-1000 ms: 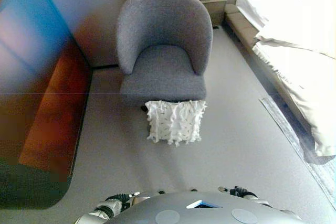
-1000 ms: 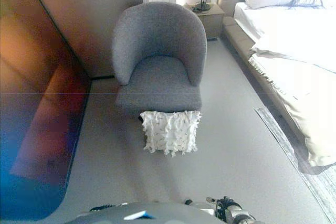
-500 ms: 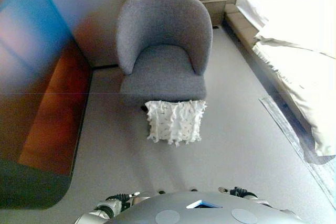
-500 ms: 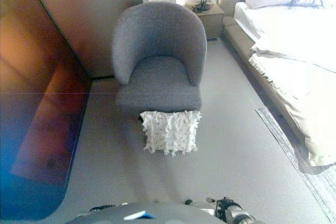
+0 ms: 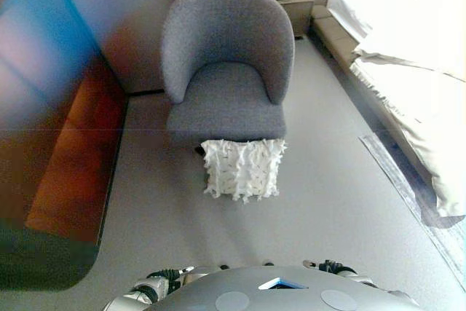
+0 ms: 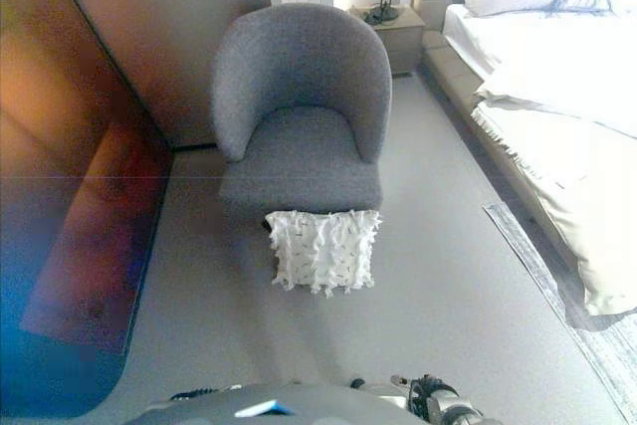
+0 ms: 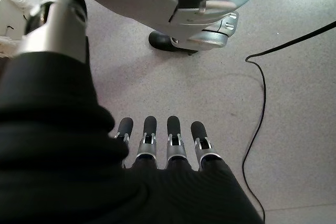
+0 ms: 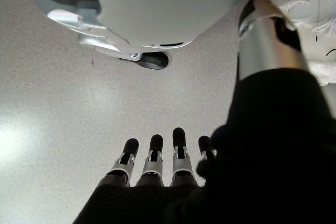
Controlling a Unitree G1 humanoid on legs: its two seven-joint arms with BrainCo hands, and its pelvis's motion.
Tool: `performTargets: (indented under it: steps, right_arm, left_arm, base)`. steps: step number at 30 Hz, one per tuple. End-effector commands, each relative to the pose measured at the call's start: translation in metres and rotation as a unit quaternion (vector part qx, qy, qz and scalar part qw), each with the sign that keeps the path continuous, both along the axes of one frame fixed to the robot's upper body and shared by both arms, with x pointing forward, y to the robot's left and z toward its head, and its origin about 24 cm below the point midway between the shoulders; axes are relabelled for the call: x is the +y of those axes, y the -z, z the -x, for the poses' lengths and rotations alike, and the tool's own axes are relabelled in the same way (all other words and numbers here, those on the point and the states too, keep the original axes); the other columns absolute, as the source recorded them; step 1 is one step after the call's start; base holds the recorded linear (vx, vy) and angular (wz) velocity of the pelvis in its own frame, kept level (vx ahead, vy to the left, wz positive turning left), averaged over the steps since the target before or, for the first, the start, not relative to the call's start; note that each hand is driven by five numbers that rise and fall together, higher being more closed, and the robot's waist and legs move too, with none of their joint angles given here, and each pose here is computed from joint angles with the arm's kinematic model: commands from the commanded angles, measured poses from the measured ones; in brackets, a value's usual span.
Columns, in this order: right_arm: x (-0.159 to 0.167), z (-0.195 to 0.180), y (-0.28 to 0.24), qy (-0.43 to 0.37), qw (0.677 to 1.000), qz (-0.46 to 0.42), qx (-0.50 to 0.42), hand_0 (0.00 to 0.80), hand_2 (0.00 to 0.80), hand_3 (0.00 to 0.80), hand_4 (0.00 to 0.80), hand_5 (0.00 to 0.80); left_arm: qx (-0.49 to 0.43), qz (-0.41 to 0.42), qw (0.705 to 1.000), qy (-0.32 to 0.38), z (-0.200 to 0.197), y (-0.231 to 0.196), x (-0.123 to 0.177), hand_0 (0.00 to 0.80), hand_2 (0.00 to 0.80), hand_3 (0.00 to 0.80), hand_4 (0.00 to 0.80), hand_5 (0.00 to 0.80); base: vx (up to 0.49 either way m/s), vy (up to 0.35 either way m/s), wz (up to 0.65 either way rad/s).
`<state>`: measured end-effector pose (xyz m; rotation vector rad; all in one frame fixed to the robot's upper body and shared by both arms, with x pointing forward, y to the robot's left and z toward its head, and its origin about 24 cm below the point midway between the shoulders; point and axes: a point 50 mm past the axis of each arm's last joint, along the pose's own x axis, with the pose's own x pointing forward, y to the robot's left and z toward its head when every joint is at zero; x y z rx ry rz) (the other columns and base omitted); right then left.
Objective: Pick up the cushion and take it to the sofa
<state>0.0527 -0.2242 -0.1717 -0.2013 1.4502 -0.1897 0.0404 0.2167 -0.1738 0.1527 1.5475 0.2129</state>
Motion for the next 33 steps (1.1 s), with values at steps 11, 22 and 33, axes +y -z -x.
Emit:
performTargets:
  steps: [11,22,33]
  right_arm:
    - [-0.006,-0.039,-0.007,-0.003,1.000,0.004,-0.030,0.000,0.000,0.000,0.000,0.000]
    - [-0.009,-0.019,-0.004,-0.003,1.000,0.011,0.006,0.000,0.000,0.000,0.000,0.000]
    - [-0.004,-0.018,-0.003,-0.014,1.000,0.007,0.010,0.000,0.000,0.000,0.000,0.000]
  left_arm:
    - [-0.019,0.006,0.999,-0.045,-0.011,0.001,-0.008,0.000,0.000,0.000,0.000,0.000]
    - [0.013,0.015,0.999,-0.049,0.013,0.003,-0.008,0.000,0.000,0.000,0.000,0.000]
    - [0.016,0.008,0.998,-0.062,0.004,0.000,0.001,0.000,0.000,0.000,0.000,0.000]
  base:
    - [0.029,-0.075,-0.13]
    - [0.372,0.085,-0.37]
    - [0.387,0.196,-0.13]
